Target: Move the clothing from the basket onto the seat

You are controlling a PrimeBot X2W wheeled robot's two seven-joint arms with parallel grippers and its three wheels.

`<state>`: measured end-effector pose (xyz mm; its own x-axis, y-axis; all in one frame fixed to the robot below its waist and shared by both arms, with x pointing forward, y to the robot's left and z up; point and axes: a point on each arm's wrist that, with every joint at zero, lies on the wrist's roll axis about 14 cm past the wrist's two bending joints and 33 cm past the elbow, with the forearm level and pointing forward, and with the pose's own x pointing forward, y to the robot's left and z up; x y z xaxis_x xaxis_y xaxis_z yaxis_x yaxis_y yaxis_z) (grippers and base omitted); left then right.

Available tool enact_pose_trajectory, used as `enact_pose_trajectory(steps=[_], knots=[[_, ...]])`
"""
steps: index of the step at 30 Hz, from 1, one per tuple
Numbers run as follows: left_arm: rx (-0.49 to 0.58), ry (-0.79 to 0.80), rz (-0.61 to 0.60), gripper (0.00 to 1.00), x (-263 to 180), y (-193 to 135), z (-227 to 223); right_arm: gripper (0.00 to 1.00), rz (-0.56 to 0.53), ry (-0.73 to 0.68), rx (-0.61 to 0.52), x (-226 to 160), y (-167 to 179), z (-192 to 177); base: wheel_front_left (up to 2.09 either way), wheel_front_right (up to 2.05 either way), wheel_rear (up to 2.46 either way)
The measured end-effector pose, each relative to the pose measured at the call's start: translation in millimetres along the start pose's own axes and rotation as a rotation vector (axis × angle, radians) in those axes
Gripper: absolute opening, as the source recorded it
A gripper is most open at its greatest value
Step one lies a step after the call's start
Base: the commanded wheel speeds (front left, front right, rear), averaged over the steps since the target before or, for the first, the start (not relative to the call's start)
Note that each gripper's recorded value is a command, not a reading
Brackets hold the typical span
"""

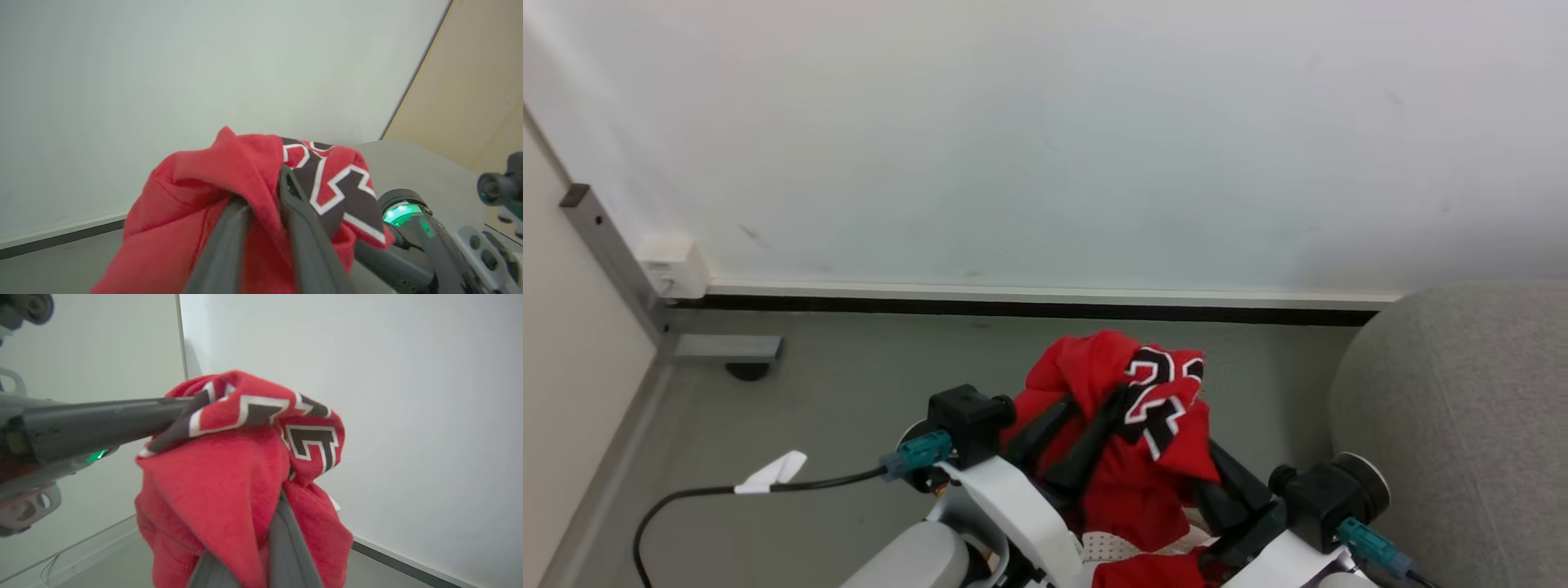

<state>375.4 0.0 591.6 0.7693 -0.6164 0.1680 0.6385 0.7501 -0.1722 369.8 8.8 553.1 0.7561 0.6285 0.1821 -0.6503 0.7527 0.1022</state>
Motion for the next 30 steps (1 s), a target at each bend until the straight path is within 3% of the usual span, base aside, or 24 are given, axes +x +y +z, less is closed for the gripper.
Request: enact_pose_trajectory(steps=[14, 24, 30], knots=[[-0.008, -0.014, -0.247, 1.00, 32, -58, -8, 0.00, -0.297, -0.064, -0.076, -53, -92, 30, 0.00, 0.00, 0.00], [-0.008, 0.015, -0.474, 1.00, 57, -109, -35, 0.00, -0.634, -0.120, -0.180, -146, -166, 67, 0.00, 0.00, 0.00], [-0.019, 0.032, -0.559, 1.00, 65, -129, -48, 0.00, -0.748, -0.135, -0.205, -182, -179, 77, 0.00, 0.00, 0.00]])
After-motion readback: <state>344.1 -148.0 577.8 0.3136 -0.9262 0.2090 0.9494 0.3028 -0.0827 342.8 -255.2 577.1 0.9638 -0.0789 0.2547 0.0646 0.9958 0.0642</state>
